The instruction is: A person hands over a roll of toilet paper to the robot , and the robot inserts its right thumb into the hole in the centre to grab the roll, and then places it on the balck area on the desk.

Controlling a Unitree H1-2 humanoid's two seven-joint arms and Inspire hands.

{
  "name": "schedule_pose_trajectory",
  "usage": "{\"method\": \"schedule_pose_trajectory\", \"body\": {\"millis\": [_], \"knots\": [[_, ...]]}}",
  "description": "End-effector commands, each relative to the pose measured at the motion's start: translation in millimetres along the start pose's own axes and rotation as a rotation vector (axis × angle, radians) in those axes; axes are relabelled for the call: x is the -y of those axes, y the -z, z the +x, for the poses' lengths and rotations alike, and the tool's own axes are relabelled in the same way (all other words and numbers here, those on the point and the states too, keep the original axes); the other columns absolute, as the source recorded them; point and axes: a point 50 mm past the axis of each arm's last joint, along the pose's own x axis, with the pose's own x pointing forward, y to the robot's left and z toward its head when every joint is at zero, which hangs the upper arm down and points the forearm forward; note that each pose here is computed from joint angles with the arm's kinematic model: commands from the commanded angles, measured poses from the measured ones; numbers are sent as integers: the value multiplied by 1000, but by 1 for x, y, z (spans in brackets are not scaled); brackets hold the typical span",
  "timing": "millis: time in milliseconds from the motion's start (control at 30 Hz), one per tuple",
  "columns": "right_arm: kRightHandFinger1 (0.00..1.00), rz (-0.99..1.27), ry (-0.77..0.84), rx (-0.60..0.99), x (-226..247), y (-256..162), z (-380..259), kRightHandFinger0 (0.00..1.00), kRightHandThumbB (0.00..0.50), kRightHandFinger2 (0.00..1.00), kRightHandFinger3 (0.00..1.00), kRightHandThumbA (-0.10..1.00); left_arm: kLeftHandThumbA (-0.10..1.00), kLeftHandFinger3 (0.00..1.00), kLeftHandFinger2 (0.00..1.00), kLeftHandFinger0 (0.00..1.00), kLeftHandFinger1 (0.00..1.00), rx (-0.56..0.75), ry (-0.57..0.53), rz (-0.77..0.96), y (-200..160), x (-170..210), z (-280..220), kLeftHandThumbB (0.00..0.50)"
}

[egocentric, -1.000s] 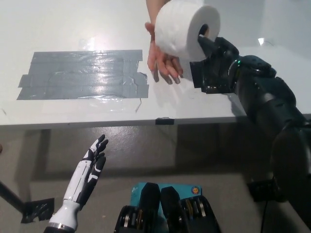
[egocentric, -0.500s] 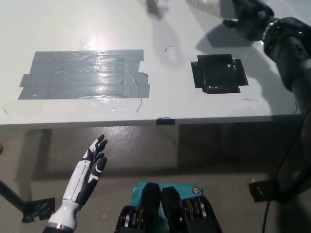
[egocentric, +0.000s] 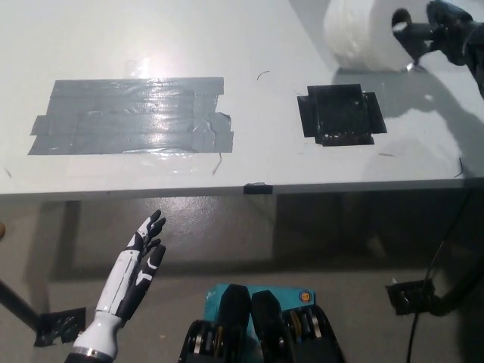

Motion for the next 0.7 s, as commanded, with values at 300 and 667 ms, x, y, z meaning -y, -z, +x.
{"method": "schedule_pose_trajectory", "body": {"millis": [300, 667], "knots": [[850, -555, 52, 8, -1, -4, 0, 350, 152, 1000, 913, -100, 966, 1000, 1000, 970, 1000, 30, -2, 22, -3, -5, 0, 134], [1000, -615, -134, -14, -32, 1, 5, 933, 316, 1000, 1000, 252, 955, 1000, 1000, 985, 1000, 33, 1, 19, -3, -5, 0, 130]]}}
